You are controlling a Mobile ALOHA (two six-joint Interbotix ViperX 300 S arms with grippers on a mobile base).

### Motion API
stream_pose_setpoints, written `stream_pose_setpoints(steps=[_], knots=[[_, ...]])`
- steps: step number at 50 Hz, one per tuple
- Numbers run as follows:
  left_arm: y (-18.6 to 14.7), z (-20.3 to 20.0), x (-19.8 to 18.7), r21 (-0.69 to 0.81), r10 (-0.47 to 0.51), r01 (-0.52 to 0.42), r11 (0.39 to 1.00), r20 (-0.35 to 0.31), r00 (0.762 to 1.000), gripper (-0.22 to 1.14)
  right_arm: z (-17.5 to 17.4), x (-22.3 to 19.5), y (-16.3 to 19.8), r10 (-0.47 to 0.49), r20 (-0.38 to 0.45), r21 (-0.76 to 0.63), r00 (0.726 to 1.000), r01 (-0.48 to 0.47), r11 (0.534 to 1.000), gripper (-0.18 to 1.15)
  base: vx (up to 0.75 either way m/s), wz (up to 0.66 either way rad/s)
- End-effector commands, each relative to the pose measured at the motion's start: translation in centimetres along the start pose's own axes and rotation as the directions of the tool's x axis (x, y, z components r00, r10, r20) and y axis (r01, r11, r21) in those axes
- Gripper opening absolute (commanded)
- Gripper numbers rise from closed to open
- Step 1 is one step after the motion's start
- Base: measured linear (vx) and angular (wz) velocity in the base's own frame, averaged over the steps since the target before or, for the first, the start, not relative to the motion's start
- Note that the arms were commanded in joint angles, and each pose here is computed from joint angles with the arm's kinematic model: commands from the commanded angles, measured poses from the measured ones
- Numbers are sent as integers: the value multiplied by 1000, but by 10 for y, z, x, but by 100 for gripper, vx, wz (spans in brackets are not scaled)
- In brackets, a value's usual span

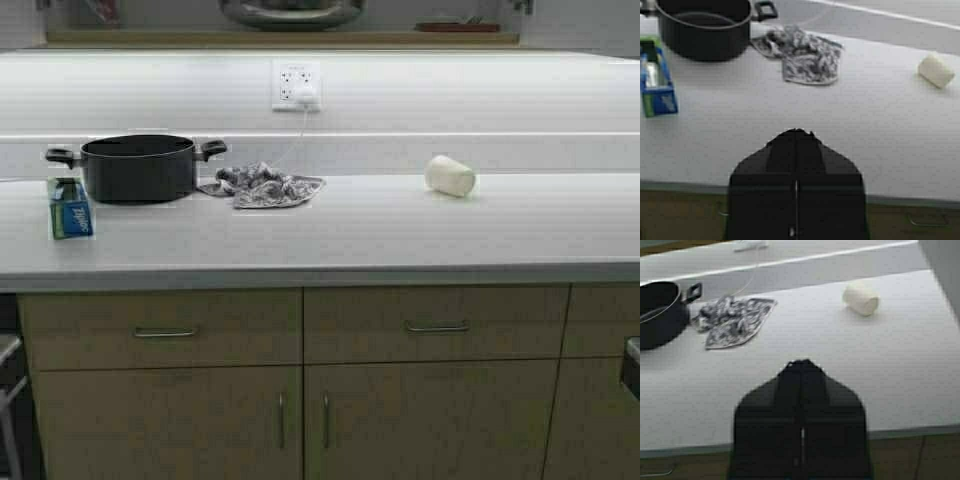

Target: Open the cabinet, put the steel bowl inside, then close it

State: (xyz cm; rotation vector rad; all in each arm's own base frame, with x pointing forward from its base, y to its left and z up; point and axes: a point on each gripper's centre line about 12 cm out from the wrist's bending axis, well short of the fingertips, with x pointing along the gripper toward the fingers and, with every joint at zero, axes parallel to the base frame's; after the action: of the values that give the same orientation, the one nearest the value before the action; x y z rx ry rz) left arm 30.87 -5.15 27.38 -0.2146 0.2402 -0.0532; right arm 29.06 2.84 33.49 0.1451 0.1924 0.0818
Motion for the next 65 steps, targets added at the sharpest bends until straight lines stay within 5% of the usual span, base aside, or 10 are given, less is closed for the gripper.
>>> stream_pose_setpoints(steps=[1, 13, 21, 32, 42, 55, 65], knots=[[32, 38, -2, 14, 90, -92, 996, 78, 993, 4, 22, -3, -45, -154, 50, 10, 987, 154, 988, 7, -19, 5], [97, 101, 1, -14, 258, -258, 966, 135, 957, 4, 51, 18, -118, -358, 68, 4, 931, 358, 934, 6, -13, 4], [132, 136, 14, -38, 334, -333, 942, 175, 926, 4, 71, 46, -143, -399, 59, -59, 915, 402, 914, 6, -6, 3], [143, 169, 54, -35, 328, -329, 944, 215, 920, 4, 106, 78, -154, -401, 101, -59, 910, 408, 911, 6, -2, 2], [151, 177, 82, -37, 322, -322, 946, 215, 922, 4, 113, 107, -166, -409, 84, -49, 909, 413, 909, 6, 1, 0], [119, 166, 108, -8, 246, -249, 968, 186, 951, 4, 107, 144, -180, -402, 71, -17, 913, 404, 915, 6, 1, -1], [85, 152, 117, 13, 175, -179, 984, 156, 972, 4, 114, 159, -146, -332, 91, -35, 939, 336, 941, 6, 0, 0]])
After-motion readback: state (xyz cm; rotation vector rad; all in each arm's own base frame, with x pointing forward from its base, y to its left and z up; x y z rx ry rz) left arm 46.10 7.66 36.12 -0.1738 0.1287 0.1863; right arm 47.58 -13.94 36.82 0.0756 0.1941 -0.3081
